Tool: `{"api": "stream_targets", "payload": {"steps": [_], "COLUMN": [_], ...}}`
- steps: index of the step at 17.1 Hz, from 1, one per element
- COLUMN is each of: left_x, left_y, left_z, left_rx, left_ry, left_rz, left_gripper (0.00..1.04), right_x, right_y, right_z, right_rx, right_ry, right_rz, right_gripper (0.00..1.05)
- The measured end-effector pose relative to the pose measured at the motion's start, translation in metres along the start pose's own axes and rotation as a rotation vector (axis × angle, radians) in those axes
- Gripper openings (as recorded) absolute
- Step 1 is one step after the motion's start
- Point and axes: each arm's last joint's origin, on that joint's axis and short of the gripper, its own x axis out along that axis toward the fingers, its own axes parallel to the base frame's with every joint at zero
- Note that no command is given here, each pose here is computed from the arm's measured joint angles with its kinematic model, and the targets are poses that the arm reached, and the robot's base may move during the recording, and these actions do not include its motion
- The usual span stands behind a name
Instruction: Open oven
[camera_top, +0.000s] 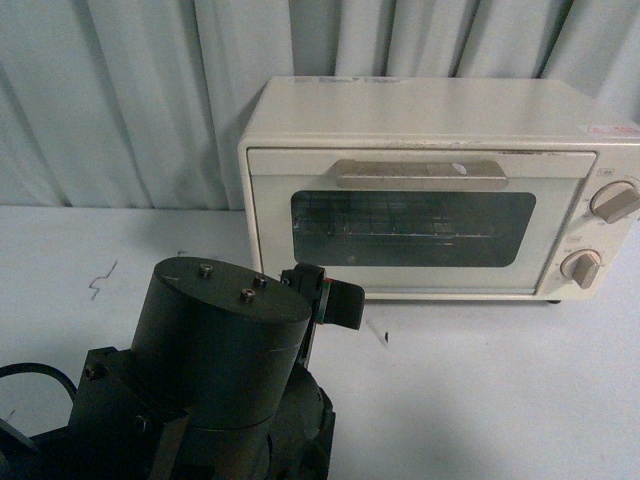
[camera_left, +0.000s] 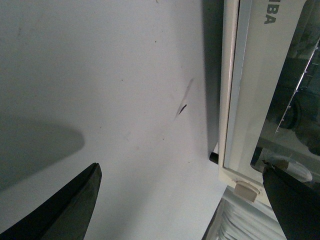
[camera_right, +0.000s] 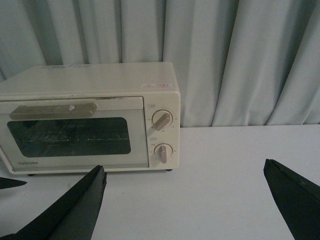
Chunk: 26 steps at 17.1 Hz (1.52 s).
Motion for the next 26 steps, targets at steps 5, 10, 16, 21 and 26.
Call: {"api": "stream_targets", "payload": {"steps": [5, 10, 16, 21, 26], "left_x": [0.009, 0.013, 0.016, 0.016, 0.016], "left_y": [-0.007, -0.003, 0.002, 0.002, 0.002], "left_z": [0.007, 0.012, 0.019, 0.022, 0.022], "left_rx": [0.008, 0.008, 0.019, 0.035, 0.039], "left_ry": [-0.006, -0.012, -0.021, -0.024, -0.024], "left_rz": [-0.034, -0.030, -0.014, -0.013, -0.013], "left_gripper": [0.98, 0.98, 0.98, 0.98, 0.98], "right_x": [0.000, 0.000, 0.000, 0.000, 0.000], "right_y": [0.000, 0.000, 0.000, 0.000, 0.000], "right_z": [0.000, 0.000, 0.000, 0.000, 0.000], "right_rx": [0.000, 0.000, 0.000, 0.000, 0.000], "right_ry": [0.000, 0.000, 0.000, 0.000, 0.000], "right_rz": [0.000, 0.000, 0.000, 0.000, 0.000], "right_gripper": [0.98, 0.98, 0.98, 0.98, 0.98]}}
